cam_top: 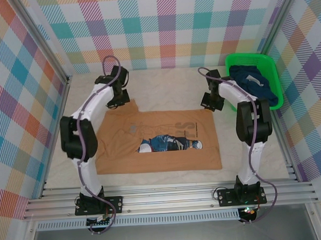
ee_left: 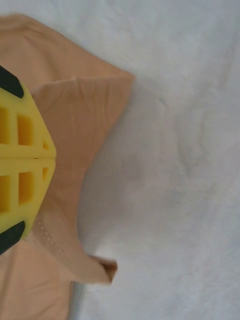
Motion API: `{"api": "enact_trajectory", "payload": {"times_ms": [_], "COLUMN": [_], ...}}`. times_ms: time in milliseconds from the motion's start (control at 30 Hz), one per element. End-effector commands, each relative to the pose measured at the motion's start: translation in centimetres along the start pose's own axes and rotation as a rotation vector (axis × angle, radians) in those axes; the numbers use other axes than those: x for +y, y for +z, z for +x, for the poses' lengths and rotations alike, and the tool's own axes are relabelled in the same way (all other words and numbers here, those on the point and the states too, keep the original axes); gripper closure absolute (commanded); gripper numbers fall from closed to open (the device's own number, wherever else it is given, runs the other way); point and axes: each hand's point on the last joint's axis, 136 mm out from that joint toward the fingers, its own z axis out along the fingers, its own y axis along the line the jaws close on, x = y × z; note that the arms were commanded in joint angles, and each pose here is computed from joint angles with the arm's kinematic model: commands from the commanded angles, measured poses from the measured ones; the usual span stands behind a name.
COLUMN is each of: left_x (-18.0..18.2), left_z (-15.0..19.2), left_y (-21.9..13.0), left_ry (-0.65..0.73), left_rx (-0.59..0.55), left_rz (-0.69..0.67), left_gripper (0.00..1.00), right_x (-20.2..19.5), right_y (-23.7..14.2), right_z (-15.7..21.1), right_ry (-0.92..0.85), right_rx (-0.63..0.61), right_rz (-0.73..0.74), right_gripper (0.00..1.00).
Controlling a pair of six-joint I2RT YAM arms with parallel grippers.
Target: Fold and stack the t-shirts
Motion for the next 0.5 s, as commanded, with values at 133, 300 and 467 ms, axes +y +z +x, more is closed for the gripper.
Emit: {"api": "enact_trajectory", "payload": {"times_ms": [133, 300, 467], "left_x": [3.3, 5.7, 8.0], "left_z": [6.7, 10.4, 14.2], "left_y": [-4.4, -6.9, -8.6], "left_ry": [-0.051, -0.074, -0.093], "left_rx": [0.074, 0.101, 0.126], "left_rz": [0.031, 0.028, 0.020], "left_gripper": [1.00, 1.00, 1.00], "right_x": [-0.2, -1.8, -3.6], "right_y": [-3.5, -4.4, -4.8], "right_z": [2.1, 5.2, 8.5], "right_ry": [-0.040, -0.041, -0.039], "right_rx": [-0.013, 0.007, 0.054], "right_rz": [-0.073, -0.078, -0.066], "right_gripper": [1.00, 1.00, 1.00]}}
